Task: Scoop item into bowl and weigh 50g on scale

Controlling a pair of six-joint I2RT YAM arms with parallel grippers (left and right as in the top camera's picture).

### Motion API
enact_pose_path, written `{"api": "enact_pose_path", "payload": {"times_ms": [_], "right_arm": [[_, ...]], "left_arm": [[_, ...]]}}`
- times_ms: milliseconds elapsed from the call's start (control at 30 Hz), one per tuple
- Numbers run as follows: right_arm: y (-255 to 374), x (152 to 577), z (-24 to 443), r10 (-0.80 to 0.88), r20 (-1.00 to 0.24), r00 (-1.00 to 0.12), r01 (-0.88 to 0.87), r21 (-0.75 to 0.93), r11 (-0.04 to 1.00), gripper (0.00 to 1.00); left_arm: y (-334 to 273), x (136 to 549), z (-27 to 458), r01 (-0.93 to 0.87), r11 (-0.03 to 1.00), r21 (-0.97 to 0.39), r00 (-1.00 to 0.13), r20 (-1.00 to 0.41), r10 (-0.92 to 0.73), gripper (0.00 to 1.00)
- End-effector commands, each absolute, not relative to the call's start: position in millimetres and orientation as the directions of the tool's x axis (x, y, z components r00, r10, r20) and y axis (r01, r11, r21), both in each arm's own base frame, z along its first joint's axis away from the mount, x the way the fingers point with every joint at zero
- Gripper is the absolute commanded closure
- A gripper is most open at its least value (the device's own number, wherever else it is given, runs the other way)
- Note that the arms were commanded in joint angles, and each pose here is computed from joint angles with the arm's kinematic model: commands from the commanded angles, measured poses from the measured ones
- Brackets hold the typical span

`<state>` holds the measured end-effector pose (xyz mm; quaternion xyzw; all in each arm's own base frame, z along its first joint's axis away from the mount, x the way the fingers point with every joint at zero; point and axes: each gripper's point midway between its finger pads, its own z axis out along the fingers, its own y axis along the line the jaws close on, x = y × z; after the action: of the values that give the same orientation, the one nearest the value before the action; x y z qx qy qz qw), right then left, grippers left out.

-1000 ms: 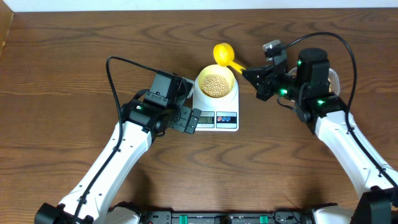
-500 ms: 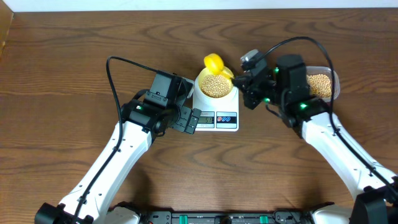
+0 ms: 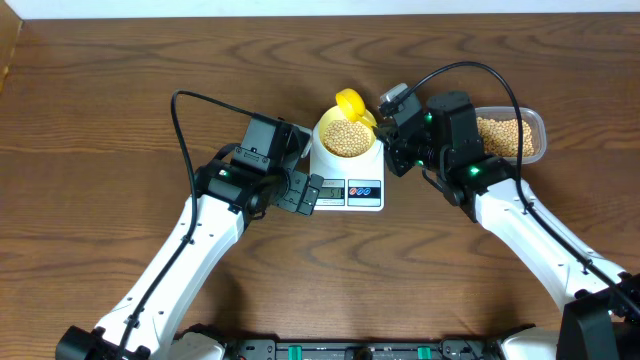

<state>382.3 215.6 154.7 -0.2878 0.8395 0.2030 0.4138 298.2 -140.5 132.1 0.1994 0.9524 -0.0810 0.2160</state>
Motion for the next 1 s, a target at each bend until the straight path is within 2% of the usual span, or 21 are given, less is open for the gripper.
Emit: {"api": "enact_pose_path", "payload": {"times_ms": [0,533,967], "right_arm": [[215.1,381.1,151.9,-0.33,-0.805,-0.494,-0.653,0.092,0.752,0.99],[214.0,376.4,129.9,-0.362,-0.76,-0.54,-0.653,0.107,0.75,0.99],[215.4,379.8,111.6,-0.42,-0.745,-0.518,-0.686,0.068,0.725,0.99]], "left_arm": [[-140.2,298.0,133.0,0.427,0.903,-0.057,-0.819,-0.447,0.359,0.02],[-140.2,298.0,133.0,0.427,0.903,-0.057,-0.819,-0.447,0.359,0.02],[-140.2,298.0,133.0,0.427,0.903,-0.057,-0.819,-0.447,0.359,0.02]]}}
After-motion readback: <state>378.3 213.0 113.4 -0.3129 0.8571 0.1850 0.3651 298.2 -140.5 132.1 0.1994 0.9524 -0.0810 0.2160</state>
